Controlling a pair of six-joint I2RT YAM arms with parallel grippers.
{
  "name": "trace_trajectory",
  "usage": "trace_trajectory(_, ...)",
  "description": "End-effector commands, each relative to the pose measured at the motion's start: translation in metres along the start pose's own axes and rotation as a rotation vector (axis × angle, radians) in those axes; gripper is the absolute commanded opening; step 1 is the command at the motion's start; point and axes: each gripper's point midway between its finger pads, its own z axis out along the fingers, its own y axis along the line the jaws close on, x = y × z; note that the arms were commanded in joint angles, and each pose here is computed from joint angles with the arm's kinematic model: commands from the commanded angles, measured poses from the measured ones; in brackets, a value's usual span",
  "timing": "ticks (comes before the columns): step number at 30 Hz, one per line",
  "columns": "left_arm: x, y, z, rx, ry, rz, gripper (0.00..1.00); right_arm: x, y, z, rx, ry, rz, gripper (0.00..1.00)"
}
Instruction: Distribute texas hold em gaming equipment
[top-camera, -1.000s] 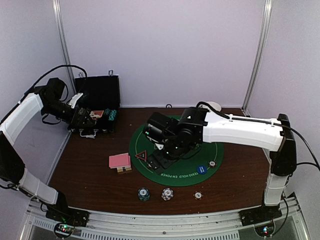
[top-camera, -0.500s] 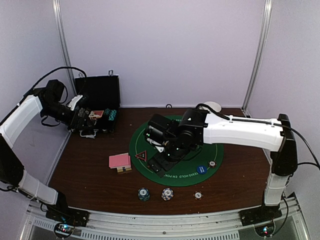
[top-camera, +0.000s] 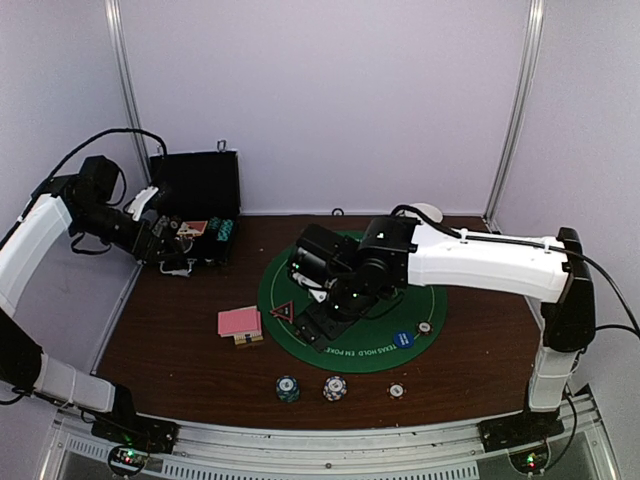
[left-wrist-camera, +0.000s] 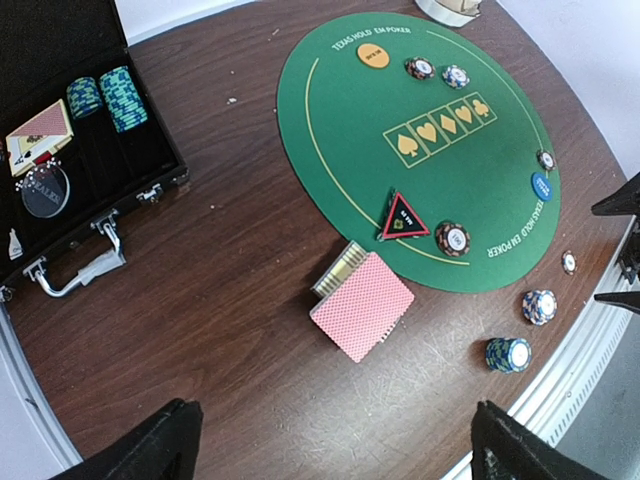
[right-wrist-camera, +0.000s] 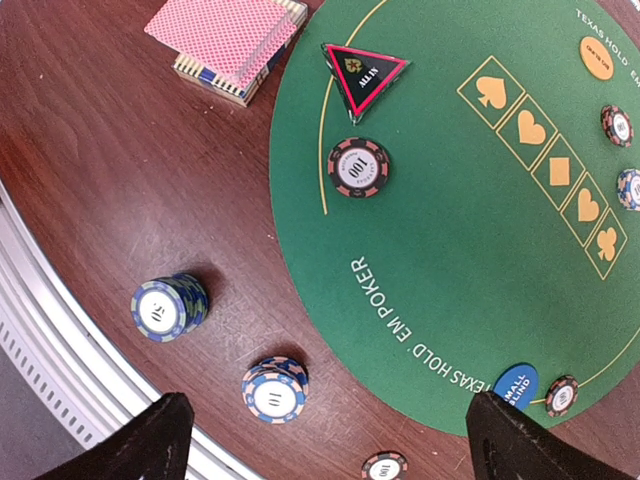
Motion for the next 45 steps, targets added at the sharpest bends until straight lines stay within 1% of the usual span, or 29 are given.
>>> trace_trajectory(1, -0.004, -0.009, -0.007, 0.018, -0.011, 0.043, 0.98, 0.004, -0.005, -0.012, -0.001, -0.012, 0.016, 0.99)
trace_trajectory(8, 0.009, -0.012, -0.007, 0.014, 0.005, 0.063, 0.98, 0.012, -0.008, -0.020, -0.013, -0.008, 0.040, 1.00)
trace_trajectory(14, 0.008, -0.009, -0.006, 0.006, 0.012, 0.062, 0.98, 0.019, -0.009, -0.032, -0.038, -0.029, 0.055, 0.99)
trace_trajectory(19, 0.005, -0.007, -0.006, 0.002, 0.013, 0.060, 0.98, 0.023, -0.010, -0.028, -0.031, -0.013, 0.052, 0.99)
trace_trajectory(27, 0.020, -0.002, 0.001, -0.012, 0.059, 0.090, 0.98, 0.001, -0.001, -0.017, -0.016, -0.016, 0.045, 0.99)
trace_trajectory(32, 0.008, 0.006, 0.018, 0.028, 0.070, 0.065, 0.97, -0.004, 0.003, -0.014, -0.020, -0.020, 0.074, 0.99)
trace_trajectory(35, 0.004, 0.010, 0.023, 0.043, 0.097, 0.025, 0.98, 0.001, 0.006, -0.014, -0.026, -0.017, 0.069, 0.99)
trace_trajectory(40, 0.010, 0.003, 0.020, 0.046, 0.063, 0.072, 0.98, 0.019, 0.011, -0.018, -0.032, -0.001, 0.042, 1.00)
trace_trajectory(45, 0.009, -0.004, 0.010, 0.048, 0.054, 0.081, 0.98, 0.037, 0.020, -0.016, -0.049, -0.005, 0.017, 1.00)
